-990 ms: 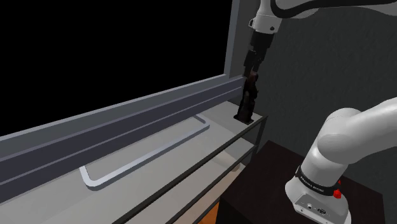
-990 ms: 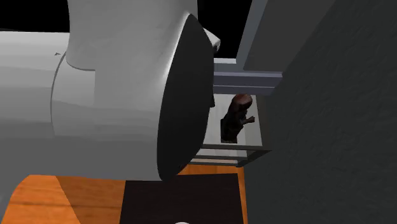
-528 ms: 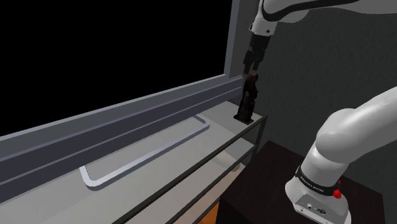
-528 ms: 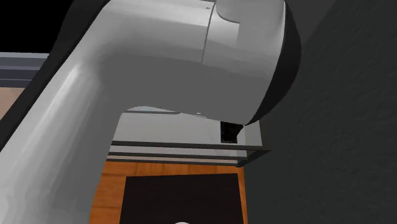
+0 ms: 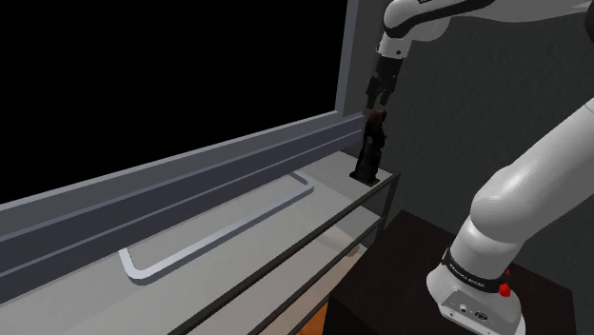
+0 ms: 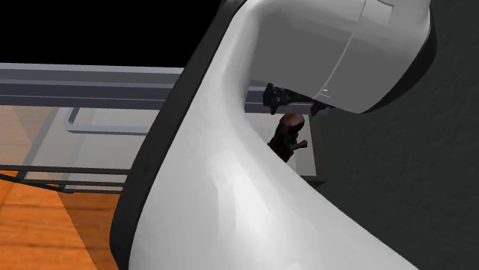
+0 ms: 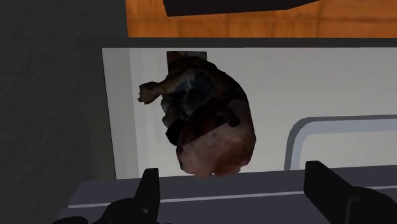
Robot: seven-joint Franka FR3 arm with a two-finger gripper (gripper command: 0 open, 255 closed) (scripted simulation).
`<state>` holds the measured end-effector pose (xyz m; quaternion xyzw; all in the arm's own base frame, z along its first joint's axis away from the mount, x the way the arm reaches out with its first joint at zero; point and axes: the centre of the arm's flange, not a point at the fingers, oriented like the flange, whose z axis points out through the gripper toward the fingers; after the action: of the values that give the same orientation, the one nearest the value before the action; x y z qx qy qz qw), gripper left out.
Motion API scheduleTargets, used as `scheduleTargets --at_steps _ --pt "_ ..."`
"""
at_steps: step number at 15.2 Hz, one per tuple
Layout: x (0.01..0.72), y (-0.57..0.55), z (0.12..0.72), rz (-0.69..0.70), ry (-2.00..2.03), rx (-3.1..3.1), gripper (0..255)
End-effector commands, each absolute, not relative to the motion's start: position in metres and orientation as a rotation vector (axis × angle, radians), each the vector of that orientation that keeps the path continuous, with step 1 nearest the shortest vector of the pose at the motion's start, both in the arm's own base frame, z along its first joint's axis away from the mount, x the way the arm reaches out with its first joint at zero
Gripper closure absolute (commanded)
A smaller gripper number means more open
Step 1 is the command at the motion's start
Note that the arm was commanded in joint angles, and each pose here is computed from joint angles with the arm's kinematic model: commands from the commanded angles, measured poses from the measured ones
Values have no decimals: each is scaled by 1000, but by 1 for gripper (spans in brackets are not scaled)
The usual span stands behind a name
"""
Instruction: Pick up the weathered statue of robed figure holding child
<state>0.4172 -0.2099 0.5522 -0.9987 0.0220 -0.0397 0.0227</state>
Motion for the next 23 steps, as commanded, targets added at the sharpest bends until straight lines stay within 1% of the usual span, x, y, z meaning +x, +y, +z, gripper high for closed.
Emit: scheduleTargets --at_steps 1,8,9,18,23 --pt "422 -217 542 -121 74 -3092 0" --pt "422 -217 513 -121 74 -3092 0" --pt "422 -216 512 -122 74 -3092 255" --pt "422 -217 513 -121 74 -3092 255" --pt "422 -217 539 -121 74 -3092 255"
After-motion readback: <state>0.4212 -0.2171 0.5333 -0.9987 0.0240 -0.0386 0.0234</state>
